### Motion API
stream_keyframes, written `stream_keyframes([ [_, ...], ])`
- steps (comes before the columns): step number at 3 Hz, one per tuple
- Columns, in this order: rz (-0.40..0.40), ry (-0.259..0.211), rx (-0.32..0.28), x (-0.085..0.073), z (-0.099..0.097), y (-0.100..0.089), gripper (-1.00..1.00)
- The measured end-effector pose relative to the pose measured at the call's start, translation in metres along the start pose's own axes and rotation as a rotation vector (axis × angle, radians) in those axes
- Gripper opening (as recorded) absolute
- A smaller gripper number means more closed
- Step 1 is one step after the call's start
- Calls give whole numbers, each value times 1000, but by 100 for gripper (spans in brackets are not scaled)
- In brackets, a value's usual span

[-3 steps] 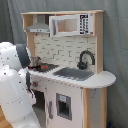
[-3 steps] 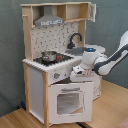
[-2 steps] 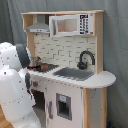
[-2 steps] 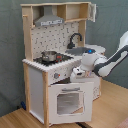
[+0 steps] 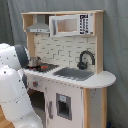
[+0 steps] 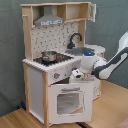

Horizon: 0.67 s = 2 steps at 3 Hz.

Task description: Play with the kitchen

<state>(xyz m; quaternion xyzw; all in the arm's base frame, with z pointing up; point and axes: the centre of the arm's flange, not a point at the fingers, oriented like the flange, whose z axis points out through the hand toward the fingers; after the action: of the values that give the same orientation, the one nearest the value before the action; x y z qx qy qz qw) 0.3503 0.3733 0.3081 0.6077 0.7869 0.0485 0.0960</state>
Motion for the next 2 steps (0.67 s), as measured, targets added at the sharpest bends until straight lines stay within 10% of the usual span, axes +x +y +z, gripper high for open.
stream_keyframes([
  [2, 76, -9, -41, 41, -3, -11, -100],
])
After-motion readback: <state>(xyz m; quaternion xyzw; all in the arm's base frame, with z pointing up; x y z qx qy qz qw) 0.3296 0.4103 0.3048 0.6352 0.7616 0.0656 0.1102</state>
